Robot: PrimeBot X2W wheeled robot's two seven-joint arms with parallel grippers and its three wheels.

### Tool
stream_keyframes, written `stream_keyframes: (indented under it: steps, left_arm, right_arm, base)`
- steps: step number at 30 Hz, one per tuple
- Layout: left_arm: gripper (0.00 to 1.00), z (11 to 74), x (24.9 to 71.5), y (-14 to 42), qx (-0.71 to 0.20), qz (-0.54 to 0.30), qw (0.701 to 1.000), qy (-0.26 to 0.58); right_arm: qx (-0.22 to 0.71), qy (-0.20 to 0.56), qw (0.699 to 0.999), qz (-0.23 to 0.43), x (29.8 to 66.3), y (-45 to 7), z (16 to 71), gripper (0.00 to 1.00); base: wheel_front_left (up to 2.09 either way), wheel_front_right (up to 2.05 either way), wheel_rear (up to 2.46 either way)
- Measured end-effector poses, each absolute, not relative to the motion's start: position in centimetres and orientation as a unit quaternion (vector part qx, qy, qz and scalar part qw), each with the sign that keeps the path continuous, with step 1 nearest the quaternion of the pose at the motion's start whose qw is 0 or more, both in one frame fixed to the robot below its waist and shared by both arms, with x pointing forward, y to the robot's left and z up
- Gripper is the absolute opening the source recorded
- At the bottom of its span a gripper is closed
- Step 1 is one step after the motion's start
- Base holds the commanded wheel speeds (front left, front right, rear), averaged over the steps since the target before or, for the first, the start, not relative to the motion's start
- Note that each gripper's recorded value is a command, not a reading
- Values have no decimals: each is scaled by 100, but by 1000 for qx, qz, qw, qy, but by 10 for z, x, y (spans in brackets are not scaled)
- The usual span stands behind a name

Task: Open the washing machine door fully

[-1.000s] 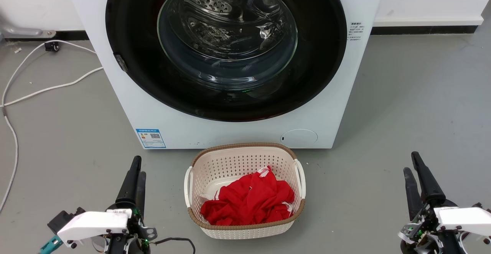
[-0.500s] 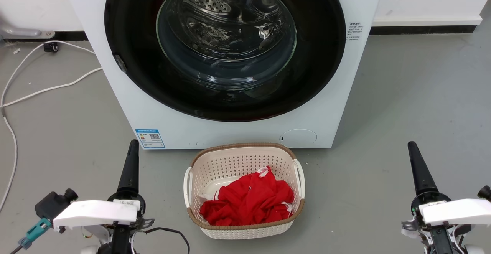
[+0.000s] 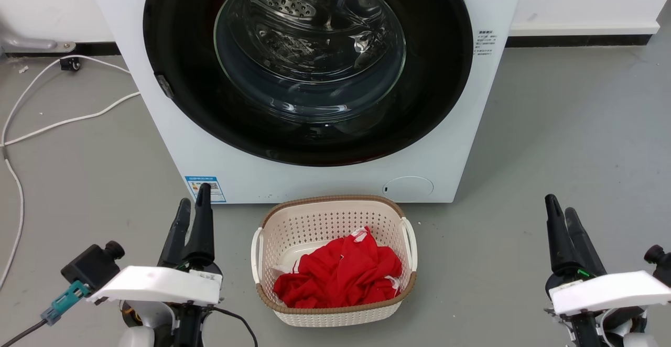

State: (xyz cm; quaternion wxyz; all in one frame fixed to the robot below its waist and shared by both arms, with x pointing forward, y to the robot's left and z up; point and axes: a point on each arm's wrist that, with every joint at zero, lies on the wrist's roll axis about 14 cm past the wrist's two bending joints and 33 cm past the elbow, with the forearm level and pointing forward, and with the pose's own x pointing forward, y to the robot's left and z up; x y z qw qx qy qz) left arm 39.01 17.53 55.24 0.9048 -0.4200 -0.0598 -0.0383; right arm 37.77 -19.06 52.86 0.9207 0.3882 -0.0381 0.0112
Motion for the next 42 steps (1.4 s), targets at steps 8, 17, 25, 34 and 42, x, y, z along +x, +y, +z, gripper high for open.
stream_keyframes:
  steps: [8, 17, 25, 34, 42]
  left_arm:
    - [100, 552, 390, 168, -350, -42, 934, -60]
    - [100, 547, 390, 162, -276, -43, 959, -55]
    - [100, 545, 390, 158, -223, -46, 972, -56]
    - [100, 546, 390, 156, -170, -47, 982, -63]
    - [100, 547, 389, 154, -131, -48, 988, -70]
  right_arm:
    - [314, -43, 948, 16, 377, -188, 530, 100]
    - [253, -46, 966, 19, 375, -186, 531, 100]
    - [202, -45, 978, 26, 374, -182, 531, 100]
    - [155, -39, 987, 31, 371, -180, 527, 100]
    - [122, -41, 991, 34, 371, -178, 528, 100]
  base:
    - [0, 0, 0]
    - [0, 0, 0]
    - [0, 0, 0]
    - [0, 0, 0]
    - [0, 0, 0]
